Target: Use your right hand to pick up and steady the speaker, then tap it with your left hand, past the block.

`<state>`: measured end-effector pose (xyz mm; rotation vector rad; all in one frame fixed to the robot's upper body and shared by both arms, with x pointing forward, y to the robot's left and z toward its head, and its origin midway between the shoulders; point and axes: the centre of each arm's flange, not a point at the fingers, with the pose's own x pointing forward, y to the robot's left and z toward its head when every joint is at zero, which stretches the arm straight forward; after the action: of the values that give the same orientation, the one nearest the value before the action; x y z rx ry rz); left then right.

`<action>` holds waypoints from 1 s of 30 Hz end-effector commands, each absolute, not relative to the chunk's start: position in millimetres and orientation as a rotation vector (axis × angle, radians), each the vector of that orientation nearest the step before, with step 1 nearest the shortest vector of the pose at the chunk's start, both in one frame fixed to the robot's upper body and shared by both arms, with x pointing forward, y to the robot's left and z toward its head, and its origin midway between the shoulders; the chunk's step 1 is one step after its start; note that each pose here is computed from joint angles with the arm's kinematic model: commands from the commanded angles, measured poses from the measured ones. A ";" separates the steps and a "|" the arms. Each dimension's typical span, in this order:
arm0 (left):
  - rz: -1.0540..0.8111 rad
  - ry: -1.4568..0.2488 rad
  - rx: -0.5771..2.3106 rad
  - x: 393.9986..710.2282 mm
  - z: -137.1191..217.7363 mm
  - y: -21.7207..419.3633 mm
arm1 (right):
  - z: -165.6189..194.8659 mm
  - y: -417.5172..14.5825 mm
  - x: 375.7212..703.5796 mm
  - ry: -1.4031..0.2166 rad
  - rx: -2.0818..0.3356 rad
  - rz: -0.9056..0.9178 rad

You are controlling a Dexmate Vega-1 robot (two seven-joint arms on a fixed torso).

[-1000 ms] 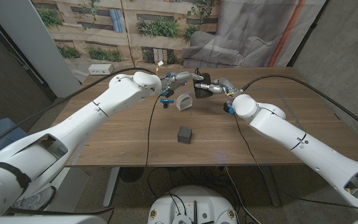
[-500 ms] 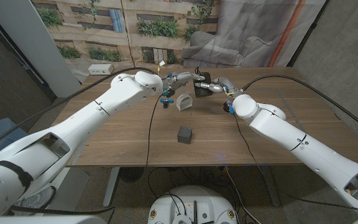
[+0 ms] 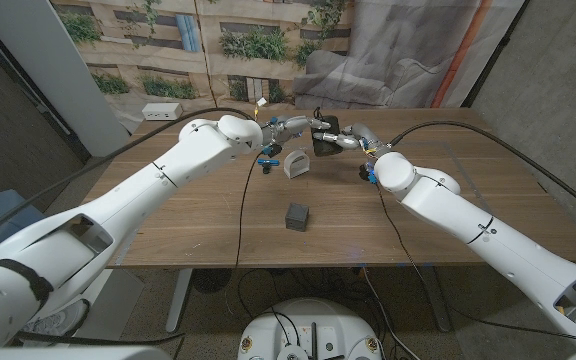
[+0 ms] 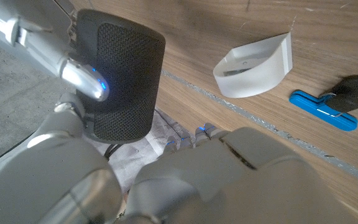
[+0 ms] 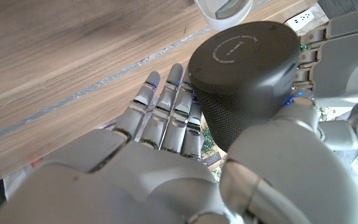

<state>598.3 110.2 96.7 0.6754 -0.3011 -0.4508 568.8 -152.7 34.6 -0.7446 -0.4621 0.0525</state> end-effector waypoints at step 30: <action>-0.423 -0.339 0.696 597.7 97.6 110.9 | 33.3 -155.2 568.5 -0.481 -0.697 0.014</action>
<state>597.2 111.4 98.7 0.7047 -0.3308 -0.4237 567.5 -154.1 33.5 -0.7088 -0.4789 0.0234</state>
